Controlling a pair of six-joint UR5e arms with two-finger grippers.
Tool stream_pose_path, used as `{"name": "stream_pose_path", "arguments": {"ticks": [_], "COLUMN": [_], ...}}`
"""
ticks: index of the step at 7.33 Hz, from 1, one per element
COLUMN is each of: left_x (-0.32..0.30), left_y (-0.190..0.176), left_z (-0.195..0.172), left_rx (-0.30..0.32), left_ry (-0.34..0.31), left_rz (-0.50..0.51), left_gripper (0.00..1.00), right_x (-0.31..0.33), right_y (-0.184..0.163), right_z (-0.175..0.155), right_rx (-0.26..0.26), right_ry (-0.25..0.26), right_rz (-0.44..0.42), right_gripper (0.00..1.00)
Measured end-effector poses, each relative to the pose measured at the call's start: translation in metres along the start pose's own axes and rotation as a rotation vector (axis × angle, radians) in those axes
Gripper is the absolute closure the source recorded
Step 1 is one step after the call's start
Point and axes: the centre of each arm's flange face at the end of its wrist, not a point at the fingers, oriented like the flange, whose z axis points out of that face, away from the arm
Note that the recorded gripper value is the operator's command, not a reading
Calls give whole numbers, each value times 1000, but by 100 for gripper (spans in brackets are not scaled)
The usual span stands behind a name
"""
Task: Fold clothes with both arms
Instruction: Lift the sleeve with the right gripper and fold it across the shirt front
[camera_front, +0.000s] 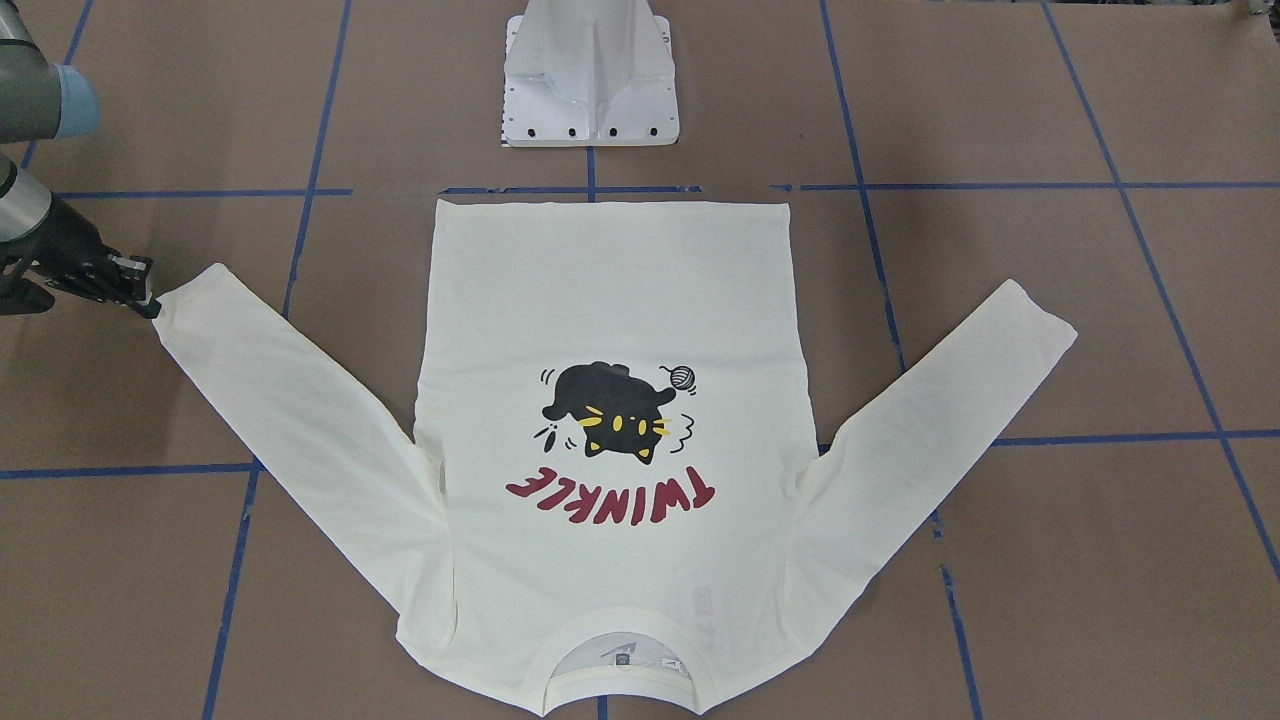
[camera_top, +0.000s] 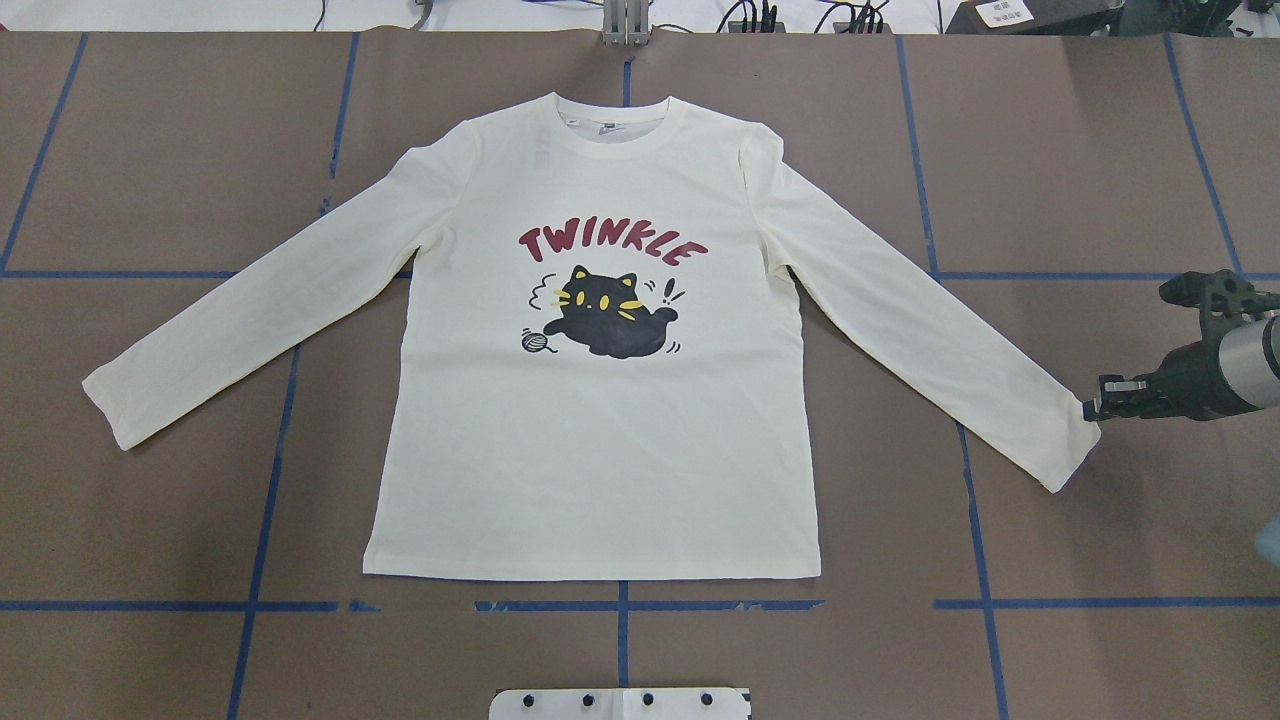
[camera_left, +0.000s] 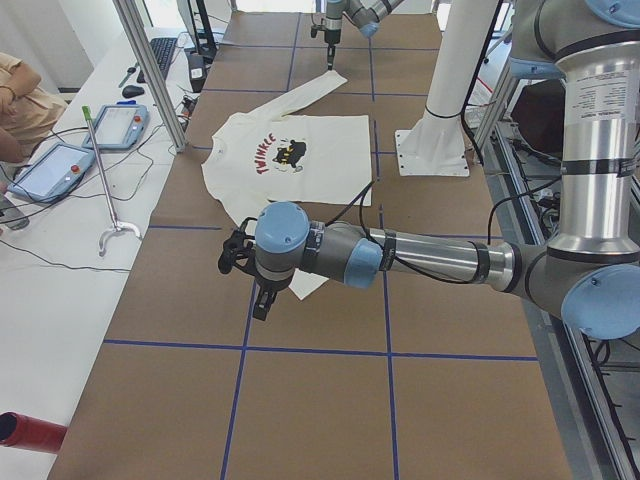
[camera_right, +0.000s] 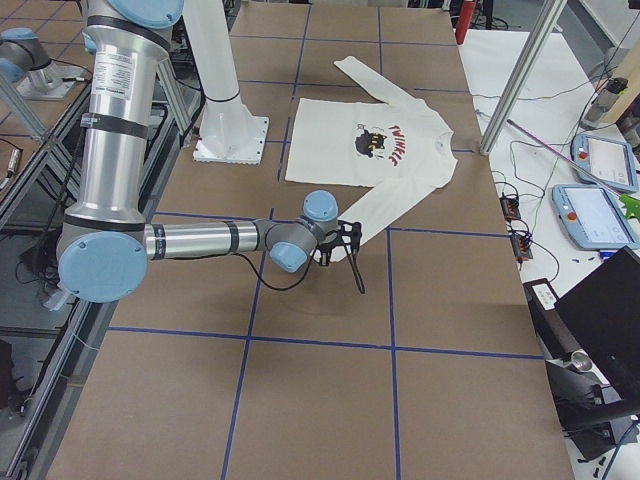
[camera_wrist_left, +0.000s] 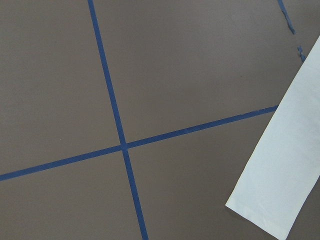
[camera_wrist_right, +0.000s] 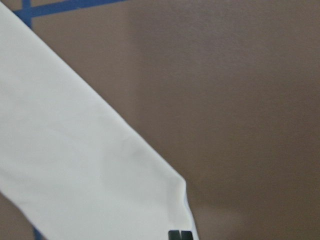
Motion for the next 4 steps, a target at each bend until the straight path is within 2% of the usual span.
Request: {"name": "stream_pose_path", "arguments": {"ticks": [1,2,3,4], "left_x": [1,2,5,8], "left_y": [0,-1,-3,-4], "left_z": [0,-2,-4,-7], "left_rx": [1,3,8,13], "left_ry": [0,0,0,0], "left_rz": [1,2,1,-3], "left_gripper": [0,0,0,0], "right_x": [-40,-102,-183,-269], "right_y": [-11,-40,-76,-108], "right_z": [-10,-23,-39,-59], "right_rx": [-11,-26,-36,-43], "right_ry": [-57,-107,-127,-121], "right_rz": [33,83,137,187], "right_gripper": [100,100,100,100]}}
